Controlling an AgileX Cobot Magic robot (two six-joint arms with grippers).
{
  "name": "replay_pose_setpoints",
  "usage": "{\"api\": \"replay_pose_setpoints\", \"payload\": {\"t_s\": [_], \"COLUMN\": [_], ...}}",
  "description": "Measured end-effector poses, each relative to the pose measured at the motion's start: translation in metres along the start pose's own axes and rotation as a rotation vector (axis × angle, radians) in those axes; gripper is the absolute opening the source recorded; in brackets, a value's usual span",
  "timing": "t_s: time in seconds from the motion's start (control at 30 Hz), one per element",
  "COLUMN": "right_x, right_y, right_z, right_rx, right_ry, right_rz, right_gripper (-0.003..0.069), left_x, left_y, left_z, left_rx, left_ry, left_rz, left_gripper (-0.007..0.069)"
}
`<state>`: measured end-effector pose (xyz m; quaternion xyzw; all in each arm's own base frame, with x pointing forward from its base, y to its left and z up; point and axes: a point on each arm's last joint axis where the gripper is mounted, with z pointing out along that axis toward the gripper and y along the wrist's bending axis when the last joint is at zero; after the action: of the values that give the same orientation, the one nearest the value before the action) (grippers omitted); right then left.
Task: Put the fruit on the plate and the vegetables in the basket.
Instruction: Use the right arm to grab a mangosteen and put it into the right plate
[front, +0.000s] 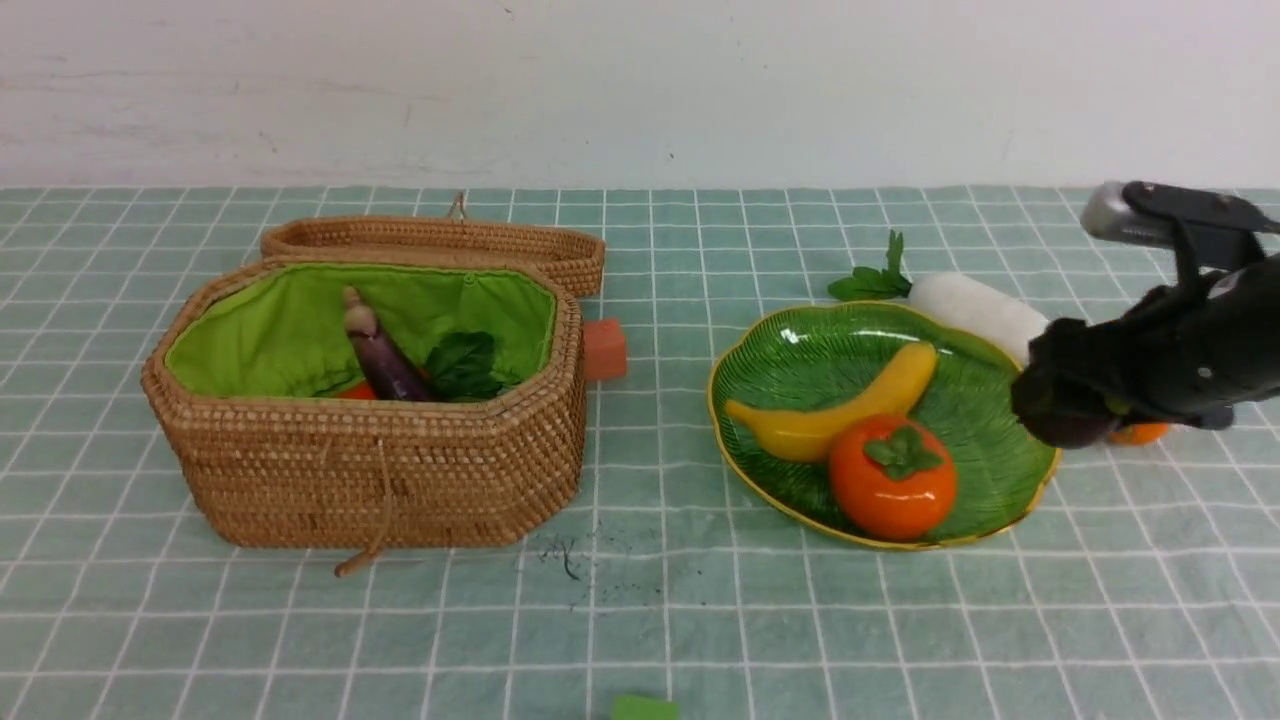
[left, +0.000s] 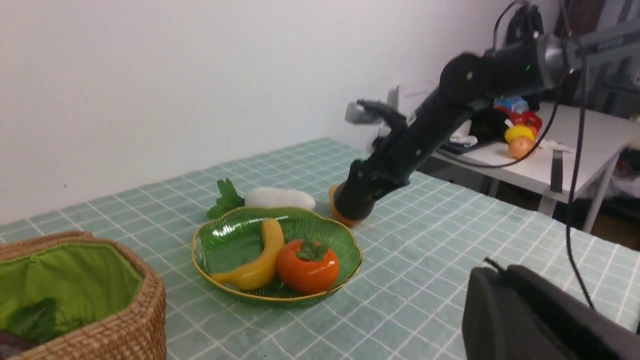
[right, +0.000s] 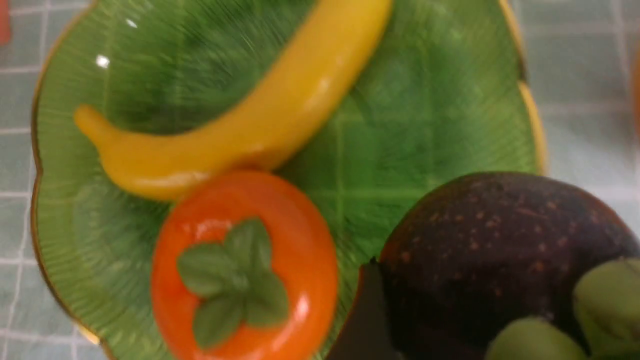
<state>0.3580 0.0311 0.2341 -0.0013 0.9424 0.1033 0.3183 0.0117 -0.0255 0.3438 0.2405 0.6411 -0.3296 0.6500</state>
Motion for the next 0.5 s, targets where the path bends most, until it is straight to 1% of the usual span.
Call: {"api": "replay_pose_setpoints", "payload": {"t_s": [0.07, 0.1, 0.17, 0.23, 0.27, 0.37, 0.5], "right_x": [0.0, 0.0, -0.002, -0.002, -0.002, -0.002, -0.007], "right_y": [0.0, -0.001, 0.0, 0.001, 0.002, 0.004, 0.008], "right_z": [0.01, 0.024, 0.034, 0.037, 0.036, 0.029, 0.004], "right_rx": [-0.001, 0.004, -0.004, -0.009, -0.014, -0.028, -0.028], "right_ry": [-0.006, -0.008, -0.001, 0.005, 0.012, 0.031, 0.034], "right_rz": [-0.026, -0.062, -0.108, -0.125, -0.128, -0.112, -0.087], "right_gripper": [0.0583, 0.0583, 0.0589, 0.0633, 0.0663, 0.0679, 0.0657], "left_x": [0.0, 0.0, 0.0, 0.0, 0.0, 0.0, 0.0], "left_y": [0.0, 0.0, 0.0, 0.0, 0.0, 0.0, 0.0], "left_z": [0.0, 0.0, 0.0, 0.0, 0.0, 0.0, 0.0], "left_rx": [0.0, -0.001, 0.0, 0.0, 0.0, -0.001, -0.003], "left_ry": [-0.003, -0.003, -0.003, -0.001, 0.0, 0.001, 0.003], "left_rz": [-0.001, -0.001, -0.002, -0.002, -0.002, 0.002, 0.004], "left_gripper": [-0.0013, -0.0013, -0.0013, -0.0013, -0.0013, -0.0013, -0.0013]}}
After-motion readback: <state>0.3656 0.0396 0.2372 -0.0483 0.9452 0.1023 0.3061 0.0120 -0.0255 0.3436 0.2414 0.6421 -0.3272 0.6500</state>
